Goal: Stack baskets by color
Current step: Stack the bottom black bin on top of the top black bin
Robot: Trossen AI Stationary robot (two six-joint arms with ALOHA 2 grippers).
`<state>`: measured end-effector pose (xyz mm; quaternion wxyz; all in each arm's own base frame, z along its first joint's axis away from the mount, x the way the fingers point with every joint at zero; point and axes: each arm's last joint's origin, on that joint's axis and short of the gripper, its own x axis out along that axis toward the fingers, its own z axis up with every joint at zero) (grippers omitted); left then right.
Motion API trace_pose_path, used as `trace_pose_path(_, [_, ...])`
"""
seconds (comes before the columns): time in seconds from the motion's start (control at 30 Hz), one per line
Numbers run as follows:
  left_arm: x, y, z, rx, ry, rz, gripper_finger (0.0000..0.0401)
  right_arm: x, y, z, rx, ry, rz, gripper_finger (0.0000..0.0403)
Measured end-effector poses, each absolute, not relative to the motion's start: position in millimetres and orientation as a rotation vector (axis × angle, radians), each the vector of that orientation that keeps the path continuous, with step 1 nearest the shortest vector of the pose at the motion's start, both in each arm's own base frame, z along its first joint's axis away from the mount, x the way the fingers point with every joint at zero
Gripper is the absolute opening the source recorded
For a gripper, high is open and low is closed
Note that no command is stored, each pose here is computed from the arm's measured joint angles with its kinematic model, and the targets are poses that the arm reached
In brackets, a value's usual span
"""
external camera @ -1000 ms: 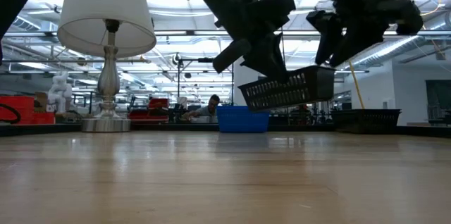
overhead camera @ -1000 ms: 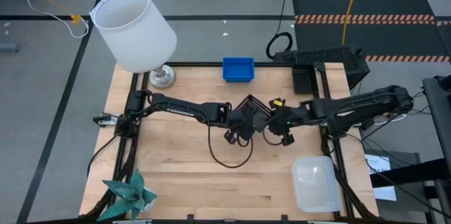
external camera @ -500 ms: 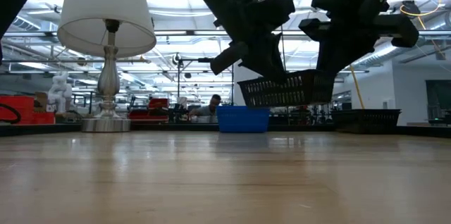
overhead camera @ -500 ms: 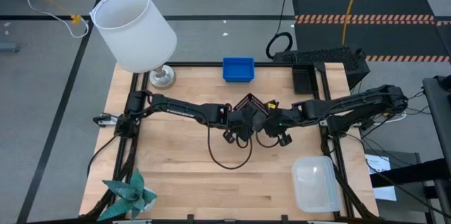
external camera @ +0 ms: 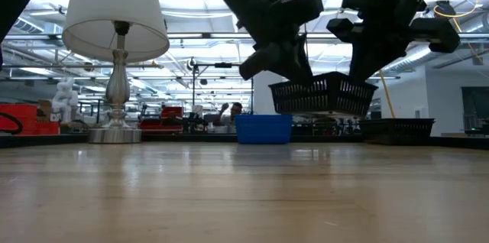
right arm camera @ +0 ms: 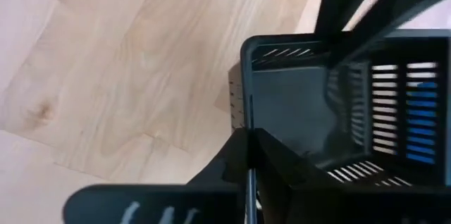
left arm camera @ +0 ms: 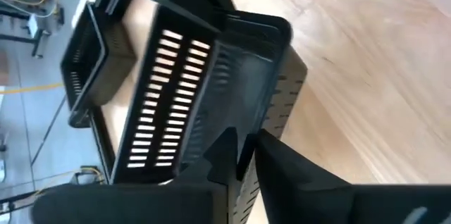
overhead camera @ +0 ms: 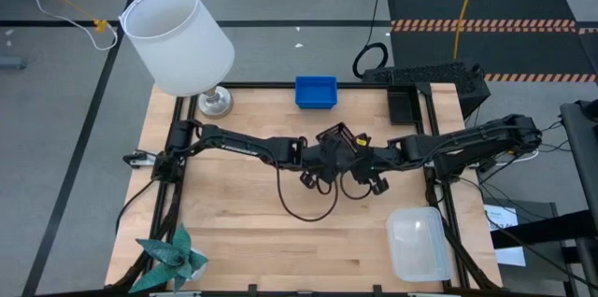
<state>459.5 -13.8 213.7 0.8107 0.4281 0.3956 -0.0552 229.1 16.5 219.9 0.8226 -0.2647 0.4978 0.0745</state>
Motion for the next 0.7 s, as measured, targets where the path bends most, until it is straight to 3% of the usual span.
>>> trace_pose_path(0.2, [460.9, -13.4, 215.7, 0.845, 0.834, -0.037, 0.0125, 226.5, 14.3, 220.9, -0.547, 1.079, 0.103, 0.0002])
trace_pose_path(0.4, [457.1, -16.2, 221.9, 0.846, 0.880, 0.216, 0.0222, 217.2, 13.0, 226.6, -0.540, 1.093, 0.082, 0.0001])
trace_pose_path(0.53, [445.9, -26.5, 242.0, 0.795, 0.865, 0.302, 0.0246, 206.5, 10.9, 234.8, -0.536, 1.094, 0.022, 0.0001])
trace_pose_path(0.7, [426.1, -42.8, 256.8, 0.598, 0.884, 0.301, 0.0242, 191.0, 8.7, 245.2, -0.498, 1.084, -0.039, 0.0001])
